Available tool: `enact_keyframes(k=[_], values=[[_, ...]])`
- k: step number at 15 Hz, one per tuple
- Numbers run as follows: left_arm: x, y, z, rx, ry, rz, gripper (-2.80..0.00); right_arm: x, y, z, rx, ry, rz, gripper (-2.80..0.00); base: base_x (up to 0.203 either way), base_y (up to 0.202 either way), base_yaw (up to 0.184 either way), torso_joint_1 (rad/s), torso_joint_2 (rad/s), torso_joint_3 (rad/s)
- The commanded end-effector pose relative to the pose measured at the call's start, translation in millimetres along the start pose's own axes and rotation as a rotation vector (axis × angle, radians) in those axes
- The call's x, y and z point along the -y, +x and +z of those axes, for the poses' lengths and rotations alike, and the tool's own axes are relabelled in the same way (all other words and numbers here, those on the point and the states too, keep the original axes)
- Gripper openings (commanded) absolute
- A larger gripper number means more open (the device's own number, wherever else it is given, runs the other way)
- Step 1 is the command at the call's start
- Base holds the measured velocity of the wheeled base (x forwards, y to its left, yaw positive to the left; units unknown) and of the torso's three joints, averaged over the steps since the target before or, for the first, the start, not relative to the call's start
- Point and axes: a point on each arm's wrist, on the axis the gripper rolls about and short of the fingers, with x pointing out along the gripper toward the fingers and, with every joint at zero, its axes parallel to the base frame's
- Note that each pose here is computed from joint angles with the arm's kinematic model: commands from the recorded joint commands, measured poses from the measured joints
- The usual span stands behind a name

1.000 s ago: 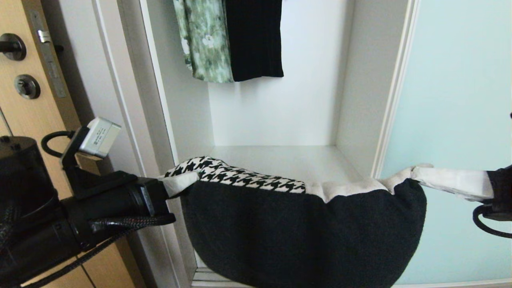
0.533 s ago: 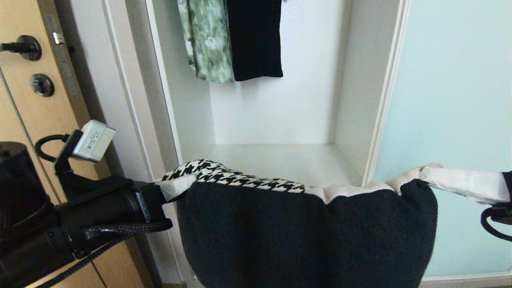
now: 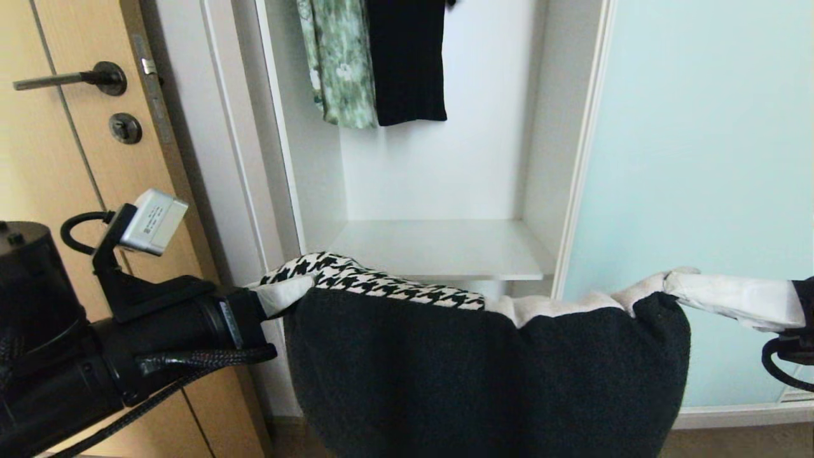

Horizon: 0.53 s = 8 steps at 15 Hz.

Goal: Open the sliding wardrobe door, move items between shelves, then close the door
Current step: Place the pillow on the lower shelf

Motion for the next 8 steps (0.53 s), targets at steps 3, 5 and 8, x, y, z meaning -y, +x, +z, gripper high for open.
enact_keyframes(k=[3, 5, 8], values=[[-0.4, 3, 0, -0.006, -0.007, -0.003, -2.8, 3, 4, 0, -0.011, 0.01, -0.004, -2.8, -0.193, 0.0, -0.002, 0.002, 0.0, 0.003], [-1.9, 12, 2, -0.006, -0.016, 0.01, -2.8, 4, 5, 0, -0.018, 0.014, -0.006, -2.8, -0.137, 0.0, -0.002, 0.003, 0.0, 0.003], [-4.6, 15, -4, -0.031, -0.038, 0.02, -2.8, 3, 8, -2, -0.033, 0.016, 0.005, -2.8, 0.0, 0.0, 0.0, 0.0, 0.0, 0.0]])
